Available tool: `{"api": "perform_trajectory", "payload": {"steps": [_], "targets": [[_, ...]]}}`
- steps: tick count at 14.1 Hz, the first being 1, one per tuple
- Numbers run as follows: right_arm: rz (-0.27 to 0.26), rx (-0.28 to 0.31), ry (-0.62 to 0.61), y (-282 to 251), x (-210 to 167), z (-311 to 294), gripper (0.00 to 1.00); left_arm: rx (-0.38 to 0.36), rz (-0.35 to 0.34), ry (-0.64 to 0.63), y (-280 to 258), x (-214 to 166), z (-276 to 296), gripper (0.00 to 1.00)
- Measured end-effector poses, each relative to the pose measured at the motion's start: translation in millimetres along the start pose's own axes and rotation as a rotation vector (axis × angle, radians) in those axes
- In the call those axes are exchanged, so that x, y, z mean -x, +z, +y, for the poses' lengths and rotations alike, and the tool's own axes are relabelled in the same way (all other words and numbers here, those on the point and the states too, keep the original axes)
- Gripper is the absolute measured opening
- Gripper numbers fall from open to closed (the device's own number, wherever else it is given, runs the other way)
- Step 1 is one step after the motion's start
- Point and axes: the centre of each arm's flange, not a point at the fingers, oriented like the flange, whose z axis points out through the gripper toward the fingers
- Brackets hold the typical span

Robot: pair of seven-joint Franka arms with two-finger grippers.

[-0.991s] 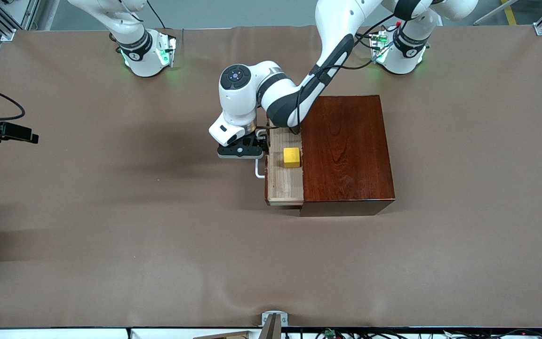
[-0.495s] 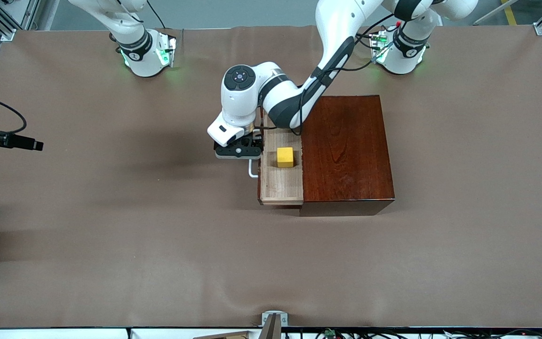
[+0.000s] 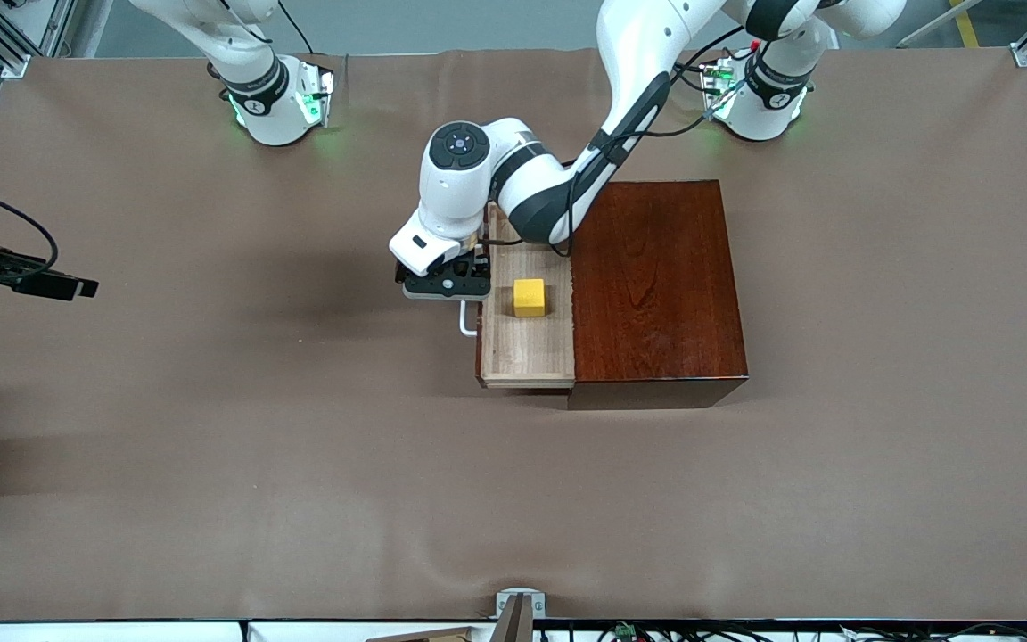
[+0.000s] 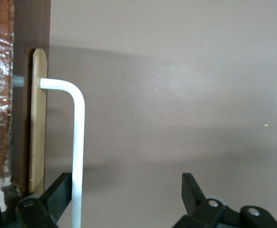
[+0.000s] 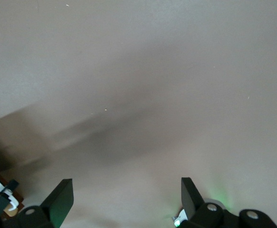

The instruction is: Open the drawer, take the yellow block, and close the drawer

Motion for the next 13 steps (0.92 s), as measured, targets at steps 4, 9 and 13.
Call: {"api": "perform_trajectory", "payload": {"steps": [4, 9, 13], "targets": [[-0.01, -0.01, 0.08, 5, 8, -27, 1.0, 0.017, 0.006, 0.002, -2, 1, 3, 1.0], [-0.002, 0.001, 0.169, 18, 20, -77, 1.0, 0.033, 0.01, -0.022, -16, -6, 8, 1.0], [-0.003, 0.004, 0.243, 30, 29, -110, 1.0, 0.001, 0.008, -0.034, -48, -16, 7, 1.0]]}}
